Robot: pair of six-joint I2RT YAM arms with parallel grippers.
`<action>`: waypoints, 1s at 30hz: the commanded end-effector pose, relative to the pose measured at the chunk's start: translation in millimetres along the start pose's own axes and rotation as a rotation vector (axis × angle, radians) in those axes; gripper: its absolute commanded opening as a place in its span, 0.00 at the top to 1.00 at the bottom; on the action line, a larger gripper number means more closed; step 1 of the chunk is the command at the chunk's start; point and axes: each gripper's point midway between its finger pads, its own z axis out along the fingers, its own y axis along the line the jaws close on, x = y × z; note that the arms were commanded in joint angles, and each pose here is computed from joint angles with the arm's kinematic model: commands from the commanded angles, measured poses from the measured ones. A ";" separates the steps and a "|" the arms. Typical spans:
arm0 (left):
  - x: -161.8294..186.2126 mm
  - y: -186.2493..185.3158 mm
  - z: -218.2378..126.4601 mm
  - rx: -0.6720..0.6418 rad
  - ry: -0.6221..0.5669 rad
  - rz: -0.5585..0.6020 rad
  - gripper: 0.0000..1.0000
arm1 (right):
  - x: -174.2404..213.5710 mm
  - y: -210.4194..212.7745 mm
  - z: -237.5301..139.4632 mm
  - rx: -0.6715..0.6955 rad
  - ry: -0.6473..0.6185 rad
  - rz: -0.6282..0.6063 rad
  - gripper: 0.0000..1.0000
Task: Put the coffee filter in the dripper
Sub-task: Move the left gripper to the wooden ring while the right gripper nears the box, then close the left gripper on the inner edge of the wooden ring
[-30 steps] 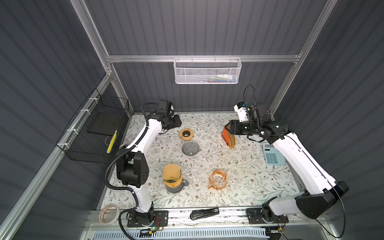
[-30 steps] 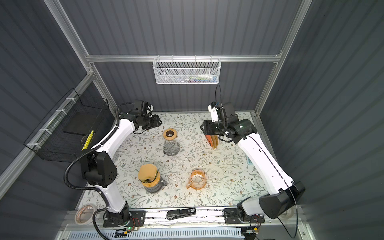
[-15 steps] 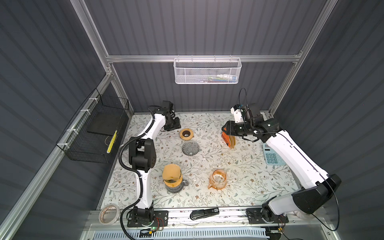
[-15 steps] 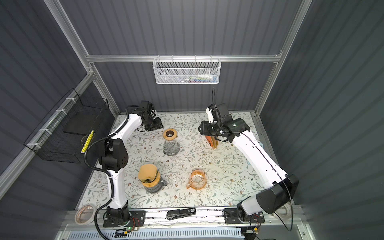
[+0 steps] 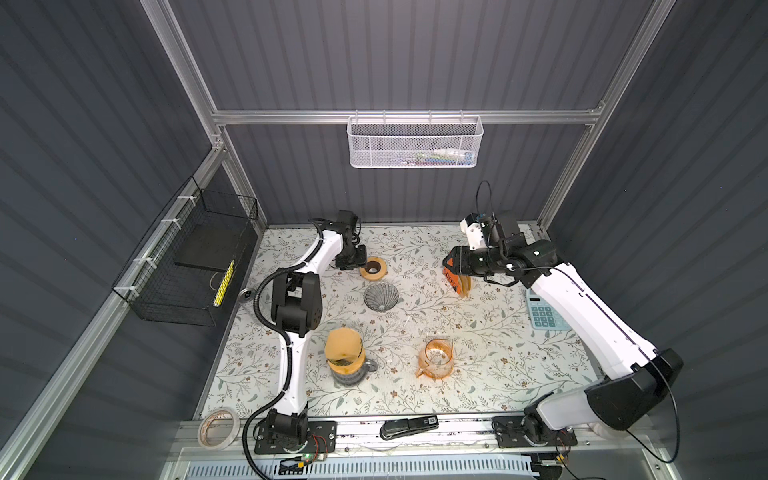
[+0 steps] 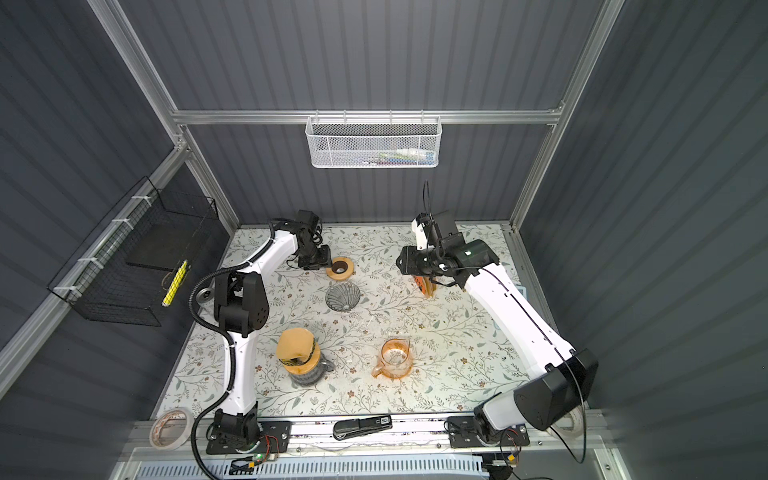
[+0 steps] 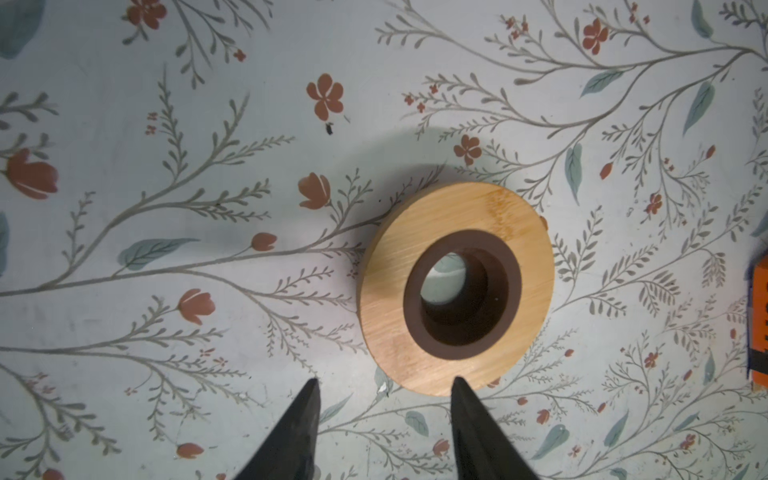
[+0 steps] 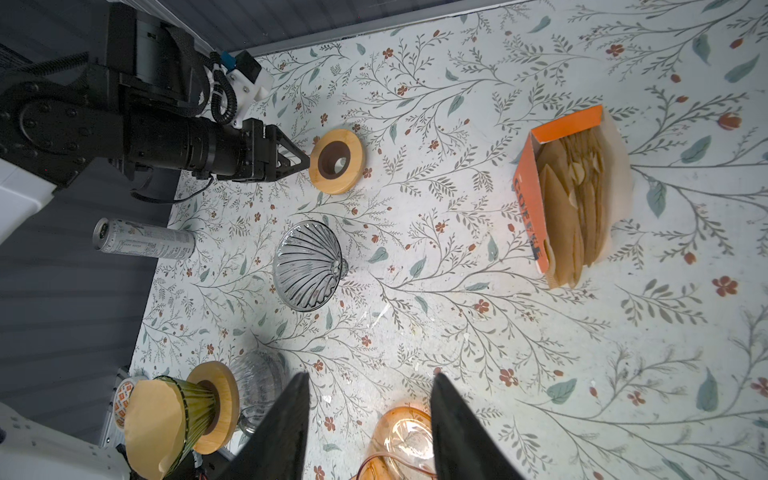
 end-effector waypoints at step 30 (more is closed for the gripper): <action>-3.7 6.3 47.3 -0.068 0.049 0.061 0.50 | -8.3 4.5 -4.0 -0.008 -0.027 0.005 0.51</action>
